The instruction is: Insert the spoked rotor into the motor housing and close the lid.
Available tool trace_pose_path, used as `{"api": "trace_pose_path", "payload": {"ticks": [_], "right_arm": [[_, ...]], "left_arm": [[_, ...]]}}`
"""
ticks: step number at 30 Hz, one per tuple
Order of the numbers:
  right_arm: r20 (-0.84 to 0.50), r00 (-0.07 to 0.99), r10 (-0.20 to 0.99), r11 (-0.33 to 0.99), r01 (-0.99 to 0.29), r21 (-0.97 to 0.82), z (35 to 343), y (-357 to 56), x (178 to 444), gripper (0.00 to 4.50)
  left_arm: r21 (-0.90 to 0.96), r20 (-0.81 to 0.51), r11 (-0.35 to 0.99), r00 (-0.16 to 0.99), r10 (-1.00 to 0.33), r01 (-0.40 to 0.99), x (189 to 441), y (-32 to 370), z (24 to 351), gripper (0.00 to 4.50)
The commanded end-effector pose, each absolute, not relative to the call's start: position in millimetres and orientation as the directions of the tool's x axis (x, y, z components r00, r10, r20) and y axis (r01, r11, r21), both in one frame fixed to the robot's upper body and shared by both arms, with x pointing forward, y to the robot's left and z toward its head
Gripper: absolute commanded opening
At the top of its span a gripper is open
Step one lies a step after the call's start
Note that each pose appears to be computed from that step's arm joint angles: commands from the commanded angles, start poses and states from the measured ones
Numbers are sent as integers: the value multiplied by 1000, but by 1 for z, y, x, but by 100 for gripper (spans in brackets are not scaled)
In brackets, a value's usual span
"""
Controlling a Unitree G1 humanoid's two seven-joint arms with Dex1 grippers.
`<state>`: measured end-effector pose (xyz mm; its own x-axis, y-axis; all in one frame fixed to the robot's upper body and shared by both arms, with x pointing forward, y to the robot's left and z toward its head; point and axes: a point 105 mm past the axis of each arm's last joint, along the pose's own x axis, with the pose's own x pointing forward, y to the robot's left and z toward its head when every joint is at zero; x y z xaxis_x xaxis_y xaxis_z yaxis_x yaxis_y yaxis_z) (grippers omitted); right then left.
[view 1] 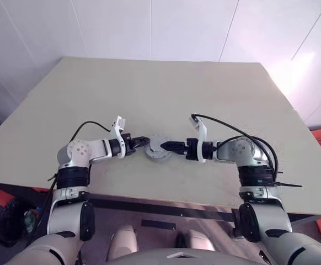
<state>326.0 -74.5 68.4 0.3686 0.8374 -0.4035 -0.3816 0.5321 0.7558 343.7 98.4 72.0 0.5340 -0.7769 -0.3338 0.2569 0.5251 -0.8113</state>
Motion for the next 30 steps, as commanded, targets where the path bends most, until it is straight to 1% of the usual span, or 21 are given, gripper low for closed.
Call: {"api": "trace_pose_path", "payload": {"ticks": [1,6,10,15,20,21,22,25,27,28,30], "right_arm": [[-351,365,862,484,-388,784,79,-60,329,444],[-307,371,876,443,-372,816,88,-50,333,444],[-289,358,888,420,-376,826,92,-40,331,444],[-297,366,882,432,-375,821,89,-38,332,444],[-332,393,858,475,-358,804,80,-41,337,444],[-339,399,852,483,-352,801,78,-42,338,406],[-345,405,847,491,-345,800,76,-44,339,388],[-346,408,845,493,-345,799,76,-44,340,286],[-338,406,849,487,-353,799,78,-43,340,233],[-336,406,850,486,-355,799,78,-43,340,222],[-334,410,848,486,-356,798,79,-44,341,221]], "left_arm": [[-793,-357,554,545,-759,251,345,104,71,0],[-792,-359,557,547,-756,251,345,105,71,0],[-790,-358,559,550,-754,252,346,105,72,0],[-788,-359,562,554,-752,252,346,105,72,0],[-786,-359,564,556,-749,252,347,106,71,0],[-786,-359,564,557,-749,252,347,106,71,0],[-785,-360,565,557,-748,252,347,106,71,0],[-784,-360,567,559,-747,252,347,107,71,0],[-784,-361,568,560,-746,252,347,107,71,0],[-783,-361,568,560,-746,252,347,107,71,0],[-783,-360,569,561,-746,254,348,107,72,0]]}}
